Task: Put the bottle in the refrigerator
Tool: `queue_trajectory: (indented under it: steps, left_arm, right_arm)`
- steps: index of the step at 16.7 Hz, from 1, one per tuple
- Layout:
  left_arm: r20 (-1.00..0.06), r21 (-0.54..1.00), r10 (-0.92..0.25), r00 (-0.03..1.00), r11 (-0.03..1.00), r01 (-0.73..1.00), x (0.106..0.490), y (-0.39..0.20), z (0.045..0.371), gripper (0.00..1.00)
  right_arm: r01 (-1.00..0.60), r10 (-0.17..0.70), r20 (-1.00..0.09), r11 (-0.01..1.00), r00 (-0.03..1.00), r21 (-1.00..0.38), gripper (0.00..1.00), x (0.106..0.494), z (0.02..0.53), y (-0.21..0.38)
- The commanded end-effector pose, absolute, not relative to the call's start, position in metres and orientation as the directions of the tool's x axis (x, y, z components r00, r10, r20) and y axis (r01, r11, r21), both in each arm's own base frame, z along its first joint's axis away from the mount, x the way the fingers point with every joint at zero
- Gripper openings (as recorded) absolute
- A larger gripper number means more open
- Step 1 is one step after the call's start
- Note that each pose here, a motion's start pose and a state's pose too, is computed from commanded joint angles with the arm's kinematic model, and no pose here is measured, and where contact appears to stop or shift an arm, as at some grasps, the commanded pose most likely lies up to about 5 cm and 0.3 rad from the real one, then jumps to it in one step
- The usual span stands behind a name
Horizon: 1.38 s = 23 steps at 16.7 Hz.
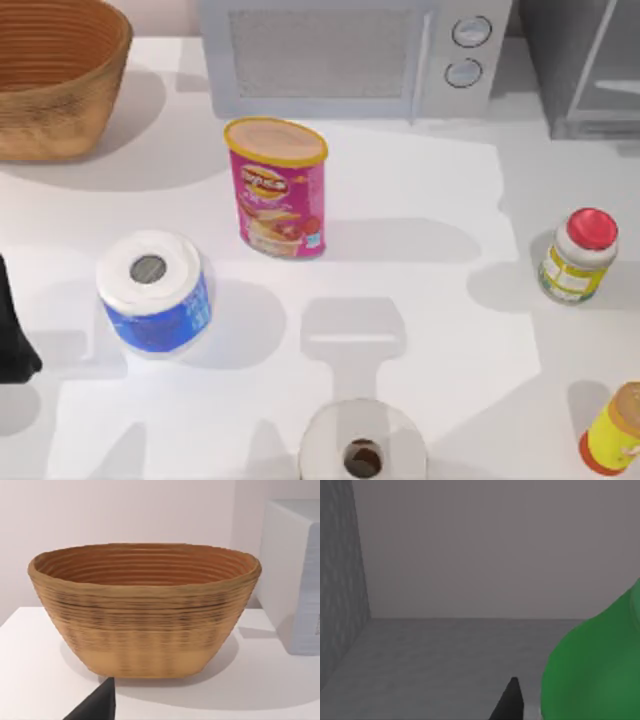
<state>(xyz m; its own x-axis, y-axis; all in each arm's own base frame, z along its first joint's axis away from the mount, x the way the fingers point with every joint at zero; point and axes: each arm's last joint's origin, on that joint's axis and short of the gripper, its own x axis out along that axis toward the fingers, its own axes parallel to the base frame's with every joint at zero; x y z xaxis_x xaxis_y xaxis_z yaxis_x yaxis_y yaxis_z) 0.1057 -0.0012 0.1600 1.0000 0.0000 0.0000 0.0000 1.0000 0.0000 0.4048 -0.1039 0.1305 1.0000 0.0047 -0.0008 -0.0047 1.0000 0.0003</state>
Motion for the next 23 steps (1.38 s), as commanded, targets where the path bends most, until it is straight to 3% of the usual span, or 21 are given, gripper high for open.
queue_trajectory:
  steps: [5,9,16,23]
  left_arm:
    - [0.000,0.000,0.000,1.000,1.000,0.000,0.106,-0.001,0.160,1.00]
    - [0.000,0.000,0.000,1.000,1.000,0.000,0.106,-0.001,0.160,1.00]
    - [0.000,0.000,0.000,1.000,1.000,0.000,0.106,-0.001,0.160,1.00]
    - [0.000,0.000,0.000,1.000,1.000,0.000,0.106,-0.001,0.160,1.00]
  right_arm:
    - [-0.011,0.011,-0.017,1.000,1.000,0.005,0.01,0.408,0.127,-0.101]
    - [-0.018,0.019,-0.062,1.000,0.998,0.016,0.01,0.432,0.112,-0.101]
    - [-0.017,0.017,-0.011,1.000,1.000,0.003,0.01,0.493,0.126,-0.102]
    - [-0.008,0.008,-0.005,1.000,1.000,0.003,0.01,0.504,0.130,-0.103]
